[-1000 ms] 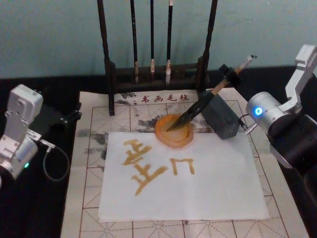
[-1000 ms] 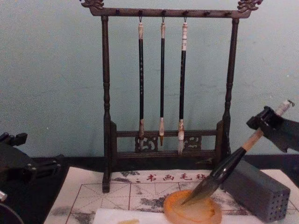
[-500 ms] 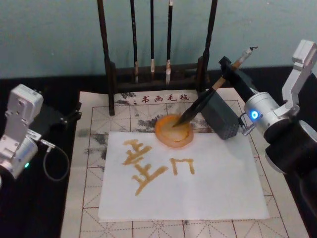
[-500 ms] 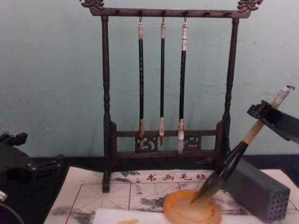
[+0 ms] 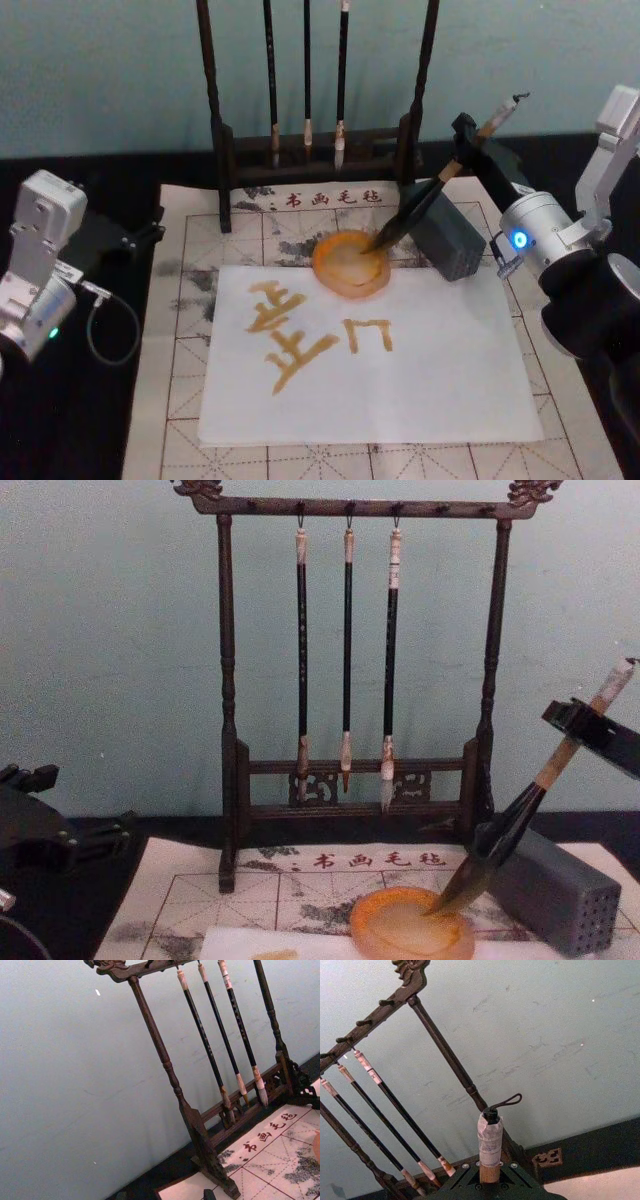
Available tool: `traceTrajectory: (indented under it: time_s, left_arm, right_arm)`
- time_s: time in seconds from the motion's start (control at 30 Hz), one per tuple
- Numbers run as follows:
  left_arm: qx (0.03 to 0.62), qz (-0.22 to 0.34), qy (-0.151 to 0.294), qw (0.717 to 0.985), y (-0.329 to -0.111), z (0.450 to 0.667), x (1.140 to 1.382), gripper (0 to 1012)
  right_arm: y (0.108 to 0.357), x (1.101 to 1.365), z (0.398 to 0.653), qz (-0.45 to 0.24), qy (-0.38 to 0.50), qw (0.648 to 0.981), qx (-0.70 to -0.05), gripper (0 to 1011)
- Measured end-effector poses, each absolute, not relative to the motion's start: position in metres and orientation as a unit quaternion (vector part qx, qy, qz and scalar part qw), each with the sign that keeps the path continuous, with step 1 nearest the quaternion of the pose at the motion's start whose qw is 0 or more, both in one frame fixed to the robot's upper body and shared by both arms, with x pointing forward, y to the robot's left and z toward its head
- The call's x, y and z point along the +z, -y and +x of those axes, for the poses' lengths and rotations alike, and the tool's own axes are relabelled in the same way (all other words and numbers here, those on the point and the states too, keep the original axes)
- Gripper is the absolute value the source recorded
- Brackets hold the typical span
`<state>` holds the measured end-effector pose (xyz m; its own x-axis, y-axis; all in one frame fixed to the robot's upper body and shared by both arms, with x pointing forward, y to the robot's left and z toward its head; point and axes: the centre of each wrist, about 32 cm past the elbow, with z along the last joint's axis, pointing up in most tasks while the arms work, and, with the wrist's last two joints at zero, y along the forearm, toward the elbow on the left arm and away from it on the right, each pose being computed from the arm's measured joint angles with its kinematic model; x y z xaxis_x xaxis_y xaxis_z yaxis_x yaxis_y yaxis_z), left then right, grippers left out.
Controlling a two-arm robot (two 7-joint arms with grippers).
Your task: Pick up the brush from the inkstone, write on the paper, then place the brush back to its original position.
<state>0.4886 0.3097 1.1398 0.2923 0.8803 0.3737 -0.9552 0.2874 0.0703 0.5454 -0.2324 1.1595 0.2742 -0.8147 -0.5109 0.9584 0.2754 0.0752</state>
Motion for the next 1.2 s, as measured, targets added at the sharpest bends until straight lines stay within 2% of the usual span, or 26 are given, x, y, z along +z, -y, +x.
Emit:
traceTrajectory:
  time_s: [0.77, 0.97, 1.2]
  left_arm:
    - [0.58, 0.141, 0.132, 0.791, -0.31, 0.489, 1.14, 1001]
    - [0.58, 0.141, 0.132, 0.791, -0.31, 0.489, 1.14, 1001]
    - [0.58, 0.142, 0.132, 0.791, -0.31, 0.489, 1.14, 1001]
  right_arm:
    - [0.241, 1.163, 0.536, 0.197, -0.146, 0.783, -0.571, 15]
    - [0.244, 1.168, 0.53, 0.198, -0.124, 0.799, -0.555, 15]
    - [0.253, 1.176, 0.515, 0.187, -0.088, 0.836, -0.509, 15]
